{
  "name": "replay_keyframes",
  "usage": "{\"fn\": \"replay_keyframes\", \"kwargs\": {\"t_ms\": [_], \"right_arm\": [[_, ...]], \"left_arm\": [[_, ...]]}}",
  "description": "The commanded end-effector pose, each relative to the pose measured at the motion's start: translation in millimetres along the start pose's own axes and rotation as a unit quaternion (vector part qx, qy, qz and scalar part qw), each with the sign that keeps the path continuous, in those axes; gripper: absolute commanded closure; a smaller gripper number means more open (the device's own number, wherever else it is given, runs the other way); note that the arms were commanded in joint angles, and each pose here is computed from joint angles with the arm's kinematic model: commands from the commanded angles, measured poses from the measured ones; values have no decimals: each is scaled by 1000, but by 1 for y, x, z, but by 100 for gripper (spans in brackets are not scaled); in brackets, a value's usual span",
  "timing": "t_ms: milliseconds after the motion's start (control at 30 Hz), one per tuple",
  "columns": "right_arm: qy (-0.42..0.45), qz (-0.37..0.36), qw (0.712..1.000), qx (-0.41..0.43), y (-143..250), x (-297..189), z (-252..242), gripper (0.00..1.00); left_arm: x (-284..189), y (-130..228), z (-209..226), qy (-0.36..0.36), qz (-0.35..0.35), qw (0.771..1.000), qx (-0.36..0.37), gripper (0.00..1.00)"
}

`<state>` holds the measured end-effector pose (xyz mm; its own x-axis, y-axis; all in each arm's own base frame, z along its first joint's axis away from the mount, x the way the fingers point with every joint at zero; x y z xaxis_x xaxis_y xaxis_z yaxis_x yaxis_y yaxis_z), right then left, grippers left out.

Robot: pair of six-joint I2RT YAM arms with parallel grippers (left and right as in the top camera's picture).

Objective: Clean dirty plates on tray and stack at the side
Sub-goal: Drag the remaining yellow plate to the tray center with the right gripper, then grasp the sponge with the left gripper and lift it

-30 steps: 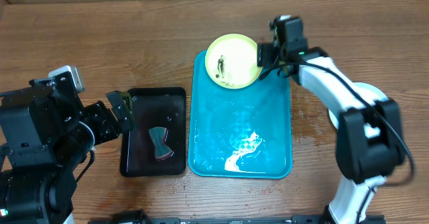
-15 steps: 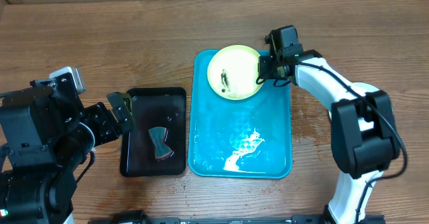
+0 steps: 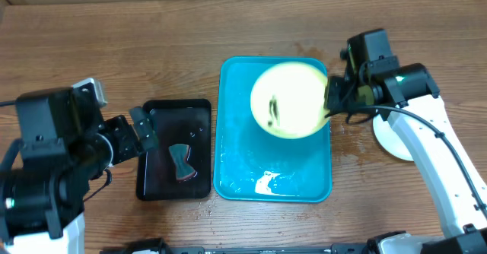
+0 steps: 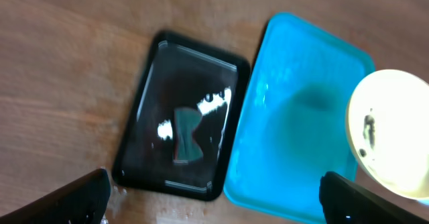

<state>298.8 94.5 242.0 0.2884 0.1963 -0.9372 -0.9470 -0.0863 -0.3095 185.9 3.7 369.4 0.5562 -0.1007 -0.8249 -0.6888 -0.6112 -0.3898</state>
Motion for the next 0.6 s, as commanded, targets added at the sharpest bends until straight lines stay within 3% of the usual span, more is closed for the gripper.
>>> {"fn": "replay_keyframes", "kwargs": {"t_ms": [0, 233, 400, 433, 500, 567], "right_arm": [[2, 53, 997, 51, 22, 31, 9, 96], [23, -10, 994, 106, 47, 116, 9, 96], [16, -26, 995, 91, 49, 126, 7, 96], [11, -27, 997, 78, 47, 123, 9, 95], [1, -29, 998, 54, 44, 115, 13, 76], [2, -35, 999, 31, 39, 102, 15, 74]], "left_arm": [[7, 2, -4, 11, 39, 999, 6, 1], [39, 9, 6, -28, 107, 994, -12, 13], [71, 23, 21, -54, 149, 987, -23, 16], [80, 27, 24, -59, 157, 986, -22, 17], [99, 34, 30, -75, 162, 984, -12, 18], [120, 43, 38, -102, 161, 982, -5, 18]]}}
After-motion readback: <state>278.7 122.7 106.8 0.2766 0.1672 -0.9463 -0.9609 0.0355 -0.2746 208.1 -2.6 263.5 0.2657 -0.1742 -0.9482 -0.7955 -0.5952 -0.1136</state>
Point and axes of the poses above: each gripper's point midway between its finger pads, its own x axis out along the fingers, its own z axis along the line the jaws close on, y = z × x, the point moved 7 cm from there along -x, back along the fingers, and after that the axes turned 15 degrees about -x, right-handed, at the moved point
